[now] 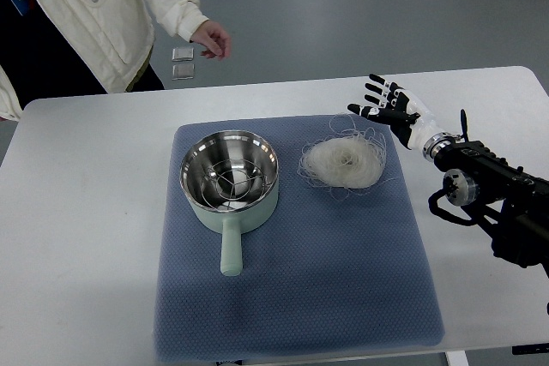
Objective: Put vermicelli into pot with right hand
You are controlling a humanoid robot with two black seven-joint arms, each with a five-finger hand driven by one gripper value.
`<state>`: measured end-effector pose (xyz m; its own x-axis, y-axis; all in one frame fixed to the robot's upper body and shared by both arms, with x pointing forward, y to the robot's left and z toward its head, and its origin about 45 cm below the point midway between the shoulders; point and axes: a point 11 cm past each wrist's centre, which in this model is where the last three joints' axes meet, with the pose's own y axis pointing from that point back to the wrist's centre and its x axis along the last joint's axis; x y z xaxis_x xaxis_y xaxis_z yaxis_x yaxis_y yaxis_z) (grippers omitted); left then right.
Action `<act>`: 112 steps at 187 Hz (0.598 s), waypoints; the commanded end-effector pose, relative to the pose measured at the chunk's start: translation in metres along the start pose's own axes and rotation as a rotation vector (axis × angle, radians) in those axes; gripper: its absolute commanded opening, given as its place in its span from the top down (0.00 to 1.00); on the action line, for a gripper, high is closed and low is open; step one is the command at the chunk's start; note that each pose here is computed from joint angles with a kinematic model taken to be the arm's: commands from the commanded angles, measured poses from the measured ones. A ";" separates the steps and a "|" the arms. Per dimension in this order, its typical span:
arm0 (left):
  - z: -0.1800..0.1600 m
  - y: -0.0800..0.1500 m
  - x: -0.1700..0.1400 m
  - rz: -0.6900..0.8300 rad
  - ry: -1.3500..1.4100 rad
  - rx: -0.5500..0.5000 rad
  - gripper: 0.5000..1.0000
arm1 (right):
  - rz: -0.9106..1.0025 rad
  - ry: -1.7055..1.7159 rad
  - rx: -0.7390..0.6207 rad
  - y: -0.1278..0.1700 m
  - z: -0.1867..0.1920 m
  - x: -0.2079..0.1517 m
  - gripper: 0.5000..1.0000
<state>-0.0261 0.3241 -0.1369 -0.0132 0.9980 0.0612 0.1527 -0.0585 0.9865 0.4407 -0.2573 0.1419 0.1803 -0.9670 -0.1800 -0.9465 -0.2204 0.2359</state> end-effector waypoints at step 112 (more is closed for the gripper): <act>0.000 0.000 0.000 -0.001 0.002 -0.002 0.00 | -0.001 0.003 0.002 0.000 -0.001 0.001 0.14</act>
<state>-0.0259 0.3241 -0.1370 -0.0153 0.9980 0.0609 0.1508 -0.0579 0.9869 0.4412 -0.2574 0.1426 0.1800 -0.9671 -0.1800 -0.9471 -0.2198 0.2337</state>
